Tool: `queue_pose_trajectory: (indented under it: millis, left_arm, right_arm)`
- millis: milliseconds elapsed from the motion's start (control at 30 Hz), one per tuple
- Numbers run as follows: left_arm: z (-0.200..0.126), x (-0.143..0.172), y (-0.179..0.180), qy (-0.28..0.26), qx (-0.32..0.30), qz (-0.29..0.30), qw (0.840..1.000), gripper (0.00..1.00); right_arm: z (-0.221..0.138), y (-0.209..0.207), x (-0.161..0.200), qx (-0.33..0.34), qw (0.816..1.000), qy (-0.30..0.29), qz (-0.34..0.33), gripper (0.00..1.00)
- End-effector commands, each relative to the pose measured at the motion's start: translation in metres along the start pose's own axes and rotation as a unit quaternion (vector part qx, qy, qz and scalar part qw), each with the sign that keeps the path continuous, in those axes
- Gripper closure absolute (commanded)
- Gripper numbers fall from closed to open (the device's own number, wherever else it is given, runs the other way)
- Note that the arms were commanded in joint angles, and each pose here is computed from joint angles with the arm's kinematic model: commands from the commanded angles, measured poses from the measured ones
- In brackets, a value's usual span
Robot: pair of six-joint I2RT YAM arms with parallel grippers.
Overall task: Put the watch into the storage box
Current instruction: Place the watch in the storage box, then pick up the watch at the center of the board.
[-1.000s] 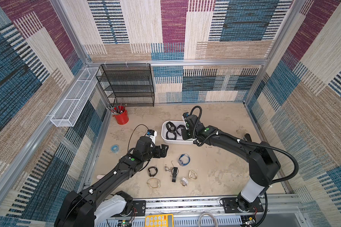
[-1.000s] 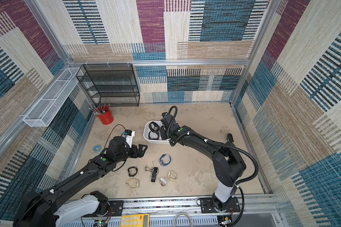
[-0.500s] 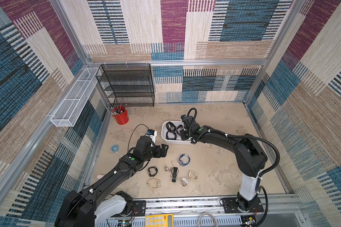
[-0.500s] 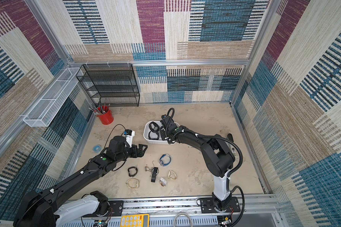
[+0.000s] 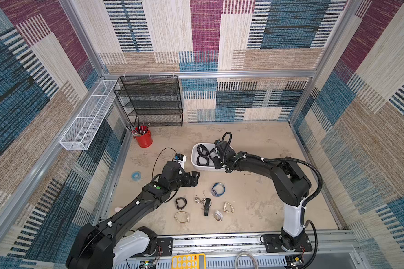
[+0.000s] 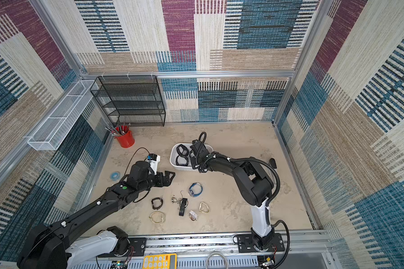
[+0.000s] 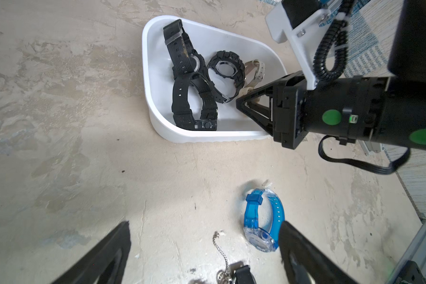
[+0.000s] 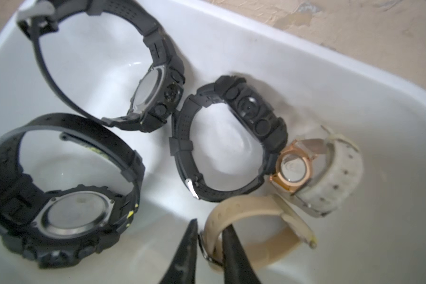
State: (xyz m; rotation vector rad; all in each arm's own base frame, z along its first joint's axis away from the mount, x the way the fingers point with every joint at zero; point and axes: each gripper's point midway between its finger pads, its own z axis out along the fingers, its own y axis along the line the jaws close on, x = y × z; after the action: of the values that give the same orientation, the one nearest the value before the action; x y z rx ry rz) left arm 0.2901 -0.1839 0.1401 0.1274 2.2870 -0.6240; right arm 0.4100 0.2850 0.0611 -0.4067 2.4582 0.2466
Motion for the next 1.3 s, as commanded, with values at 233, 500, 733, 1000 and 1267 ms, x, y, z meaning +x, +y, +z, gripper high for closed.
queue_pose_trajectory:
  millis: [233, 500, 733, 1000, 1267]
  left_arm:
    - [0.003, -0.008, -0.008, -0.006, 0.015, -0.008, 1.0, 0.05]
    - [0.008, -0.009, -0.008, -0.003, 0.014, -0.01, 1.0, 0.05]
    - [0.009, -0.008, -0.006, -0.002, 0.008, -0.012, 1.0, 0.05]
    - [0.003, 0.003, 0.0, 0.02, -0.006, -0.022, 1.0, 0.06]
    - [-0.025, 0.023, 0.02, 0.051, -0.059, -0.039, 0.996, 0.08]
  right_arm:
    - [-0.05, 0.009, -0.04, -0.032, 0.997, -0.072, 0.025, 0.27]
    - [-0.094, 0.008, -0.037, -0.058, 0.991, -0.115, 0.027, 0.04]
    - [-0.129, 0.006, -0.023, -0.094, 0.982, -0.166, 0.021, 0.01]
    - [-0.132, 0.007, -0.022, -0.095, 0.982, -0.165, 0.02, 0.0]
    - [-0.134, 0.007, -0.025, -0.097, 0.98, -0.171, 0.022, 0.0]
